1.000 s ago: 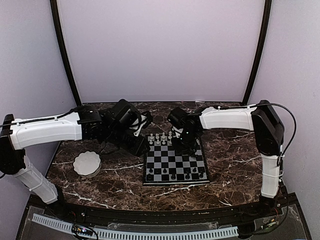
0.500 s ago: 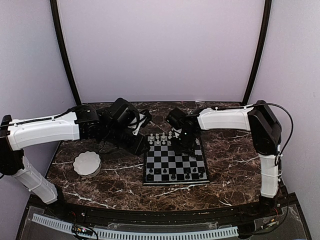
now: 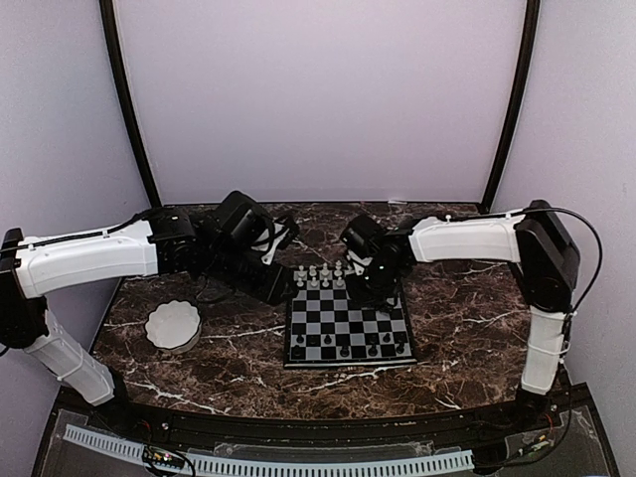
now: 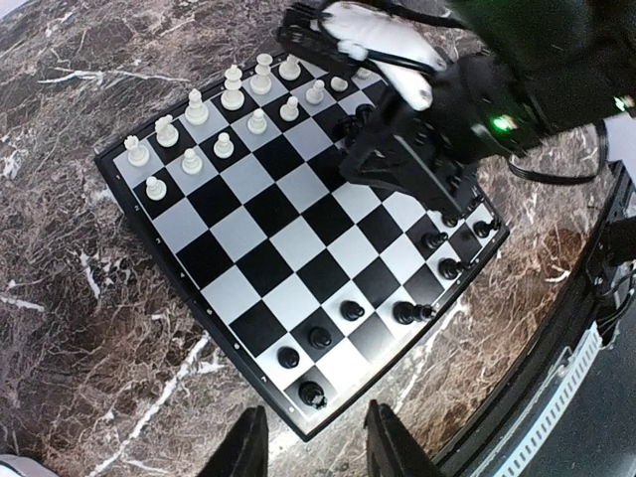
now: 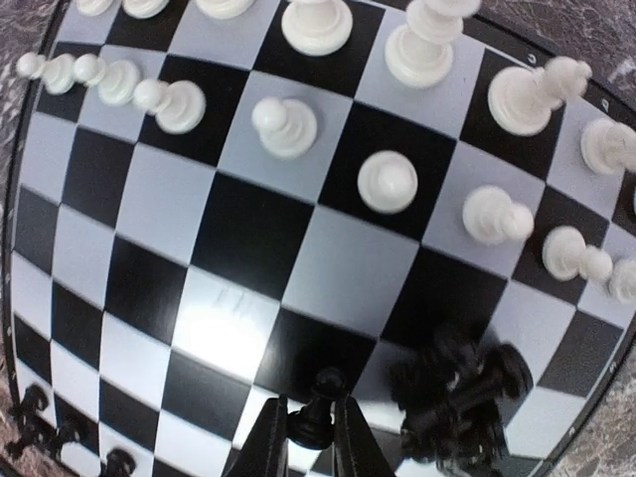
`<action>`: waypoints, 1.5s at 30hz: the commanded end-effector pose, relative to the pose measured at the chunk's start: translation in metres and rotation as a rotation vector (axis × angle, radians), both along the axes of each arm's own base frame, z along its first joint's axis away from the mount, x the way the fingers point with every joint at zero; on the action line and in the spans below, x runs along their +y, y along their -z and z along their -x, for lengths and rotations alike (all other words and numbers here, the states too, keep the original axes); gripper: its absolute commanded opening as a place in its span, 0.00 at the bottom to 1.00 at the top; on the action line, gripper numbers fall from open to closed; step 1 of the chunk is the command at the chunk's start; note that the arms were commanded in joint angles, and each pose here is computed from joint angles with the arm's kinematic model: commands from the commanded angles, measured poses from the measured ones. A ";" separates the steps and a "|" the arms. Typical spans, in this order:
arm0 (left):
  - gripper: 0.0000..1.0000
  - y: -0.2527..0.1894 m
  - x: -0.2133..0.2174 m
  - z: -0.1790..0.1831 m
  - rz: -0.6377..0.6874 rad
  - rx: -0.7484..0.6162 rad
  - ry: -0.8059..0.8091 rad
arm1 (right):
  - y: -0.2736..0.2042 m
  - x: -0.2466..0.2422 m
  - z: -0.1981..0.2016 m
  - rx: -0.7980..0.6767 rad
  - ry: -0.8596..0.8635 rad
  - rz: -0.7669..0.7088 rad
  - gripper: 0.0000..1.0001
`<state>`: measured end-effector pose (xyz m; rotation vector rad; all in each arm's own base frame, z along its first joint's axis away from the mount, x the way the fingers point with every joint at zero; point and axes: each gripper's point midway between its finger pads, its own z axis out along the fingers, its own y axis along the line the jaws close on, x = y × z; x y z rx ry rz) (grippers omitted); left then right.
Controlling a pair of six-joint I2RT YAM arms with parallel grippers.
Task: Set up the chess pieces on the board
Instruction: Pick up the pawn from the chessboard, then pass from the right arm to the left
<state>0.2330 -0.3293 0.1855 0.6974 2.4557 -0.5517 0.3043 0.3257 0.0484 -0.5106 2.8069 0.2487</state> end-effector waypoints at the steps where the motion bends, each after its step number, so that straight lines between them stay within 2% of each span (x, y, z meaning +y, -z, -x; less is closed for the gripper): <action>1: 0.37 -0.024 0.003 -0.015 0.157 0.046 -0.049 | -0.081 0.022 0.014 -0.154 -0.145 -0.230 0.10; 5: 0.37 -0.029 -0.001 -0.030 0.296 0.159 -0.066 | -0.130 0.038 0.044 -0.263 -0.332 -0.410 0.11; 7: 0.35 -0.029 -0.007 -0.035 0.355 0.228 -0.055 | -0.143 0.040 0.054 -0.302 -0.373 -0.445 0.11; 8: 0.35 -0.026 -0.012 -0.034 0.391 0.293 -0.039 | -0.146 0.040 0.056 -0.307 -0.385 -0.449 0.11; 11: 0.32 -0.034 -0.028 -0.034 0.490 0.359 0.019 | -0.149 0.044 0.064 -0.315 -0.430 -0.426 0.11; 21: 0.32 -0.042 -0.066 -0.033 0.617 0.496 0.180 | -0.171 0.052 0.069 -0.412 -0.513 -0.360 0.11; 35: 0.31 -0.038 -0.073 -0.037 0.627 0.522 0.187 | -0.168 0.058 0.067 -0.406 -0.548 -0.325 0.12; 42: 0.33 -0.038 -0.055 -0.053 0.601 0.425 0.087 | -0.162 0.060 0.071 -0.375 -0.548 -0.337 0.12; 45: 0.34 -0.049 -0.055 -0.055 0.653 0.399 0.108 | -0.161 0.059 0.072 -0.372 -0.551 -0.339 0.13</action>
